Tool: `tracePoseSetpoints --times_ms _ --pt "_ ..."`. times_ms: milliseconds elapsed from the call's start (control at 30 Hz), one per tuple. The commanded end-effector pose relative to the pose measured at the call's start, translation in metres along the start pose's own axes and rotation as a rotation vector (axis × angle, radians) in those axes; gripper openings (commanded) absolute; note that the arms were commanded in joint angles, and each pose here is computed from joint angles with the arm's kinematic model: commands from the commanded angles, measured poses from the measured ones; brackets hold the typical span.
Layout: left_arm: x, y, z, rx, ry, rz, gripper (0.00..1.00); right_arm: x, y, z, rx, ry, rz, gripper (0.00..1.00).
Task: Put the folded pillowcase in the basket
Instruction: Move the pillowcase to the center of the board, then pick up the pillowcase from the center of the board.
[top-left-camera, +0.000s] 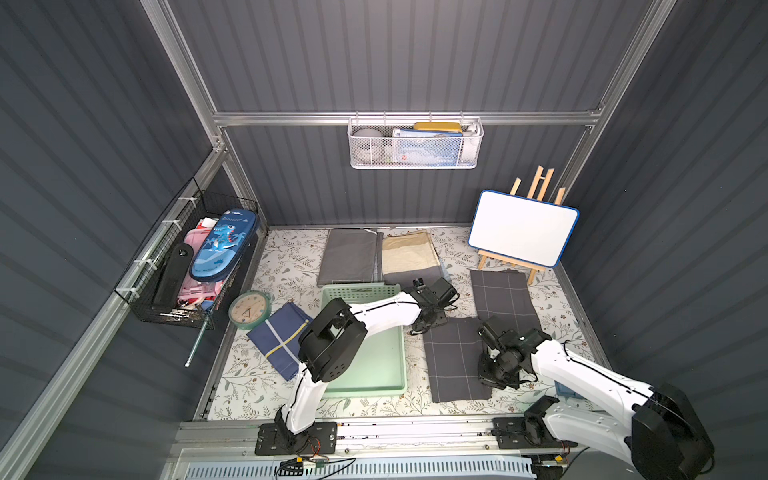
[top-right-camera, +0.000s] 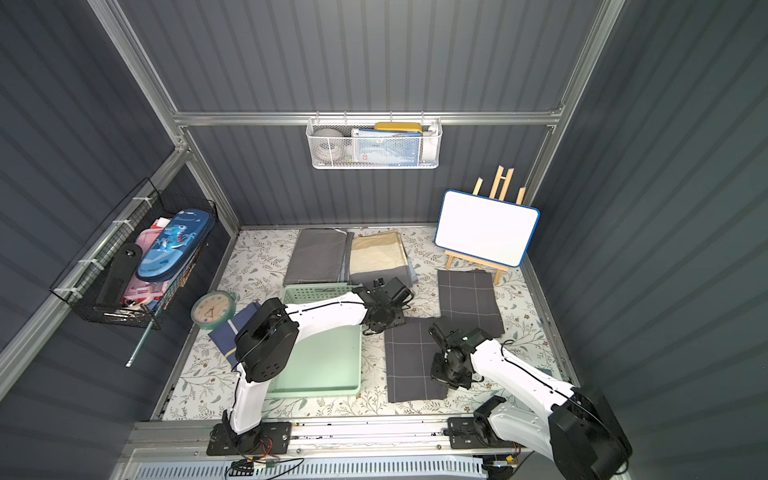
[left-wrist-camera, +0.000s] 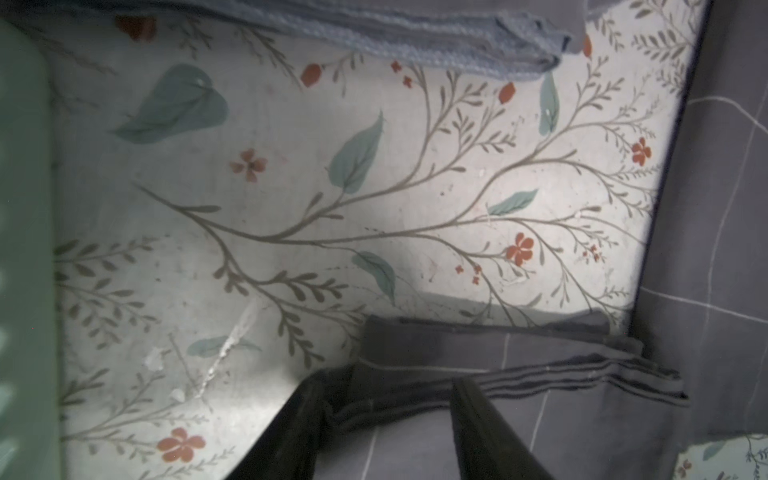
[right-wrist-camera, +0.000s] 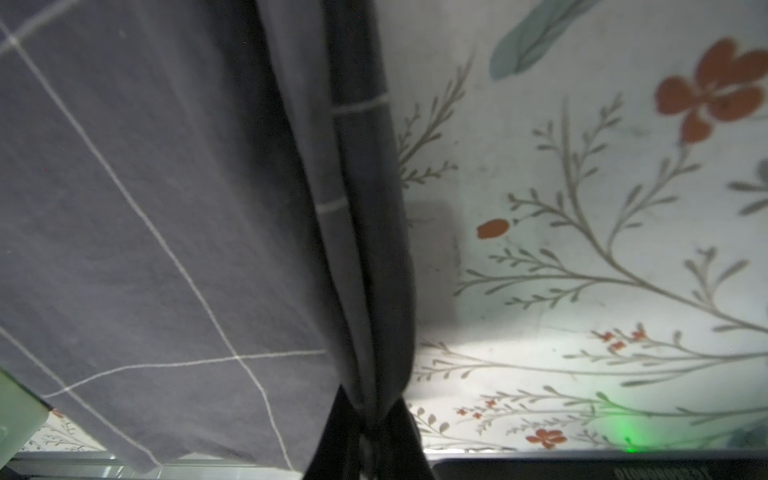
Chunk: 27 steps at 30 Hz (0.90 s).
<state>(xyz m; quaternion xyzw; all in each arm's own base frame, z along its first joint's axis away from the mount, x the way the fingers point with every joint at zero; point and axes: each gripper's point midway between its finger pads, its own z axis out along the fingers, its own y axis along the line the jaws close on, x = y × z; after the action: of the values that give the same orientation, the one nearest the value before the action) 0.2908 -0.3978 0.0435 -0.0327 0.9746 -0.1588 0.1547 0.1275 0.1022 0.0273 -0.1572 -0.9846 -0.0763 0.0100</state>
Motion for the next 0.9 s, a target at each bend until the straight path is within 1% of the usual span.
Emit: tracePoseSetpoints --times_ms 0,167,267,300,367,400,433,500,600,733,867 --pt "0.021 -0.004 0.004 0.009 0.061 0.057 0.55 0.004 -0.003 0.001 0.008 0.013 0.006 0.03" --pt "0.029 0.001 0.004 -0.029 0.077 0.067 0.54 0.003 0.002 0.001 -0.009 0.015 0.001 0.03" --pt "0.014 0.006 -0.008 -0.092 0.02 0.044 0.55 0.005 0.002 0.003 -0.015 0.02 -0.001 0.03" --pt "0.006 0.005 -0.014 -0.117 -0.007 0.04 0.6 0.005 0.002 0.003 -0.018 0.021 0.001 0.03" --pt "-0.008 0.004 -0.023 -0.167 -0.05 0.038 0.61 0.006 0.003 0.004 -0.026 0.024 0.0 0.03" --pt "-0.012 0.005 -0.025 -0.188 -0.063 0.036 0.64 0.007 0.002 0.005 -0.027 0.025 0.0 0.03" --pt "-0.014 0.006 -0.025 -0.202 -0.068 0.038 0.64 0.007 0.002 0.006 -0.027 0.026 -0.001 0.03" --pt "-0.011 0.01 -0.02 -0.226 -0.055 0.046 0.65 0.009 0.001 0.006 -0.028 0.032 -0.005 0.03" --pt "0.004 0.018 -0.01 -0.23 -0.006 0.054 0.65 0.01 0.002 0.006 -0.031 0.037 -0.006 0.03" --pt "0.016 0.024 -0.012 -0.201 0.028 0.046 0.66 0.009 0.004 0.004 -0.043 0.032 -0.01 0.02" --pt "0.021 0.025 -0.008 -0.188 0.045 0.048 0.66 0.008 0.006 0.005 -0.047 0.038 -0.019 0.02"
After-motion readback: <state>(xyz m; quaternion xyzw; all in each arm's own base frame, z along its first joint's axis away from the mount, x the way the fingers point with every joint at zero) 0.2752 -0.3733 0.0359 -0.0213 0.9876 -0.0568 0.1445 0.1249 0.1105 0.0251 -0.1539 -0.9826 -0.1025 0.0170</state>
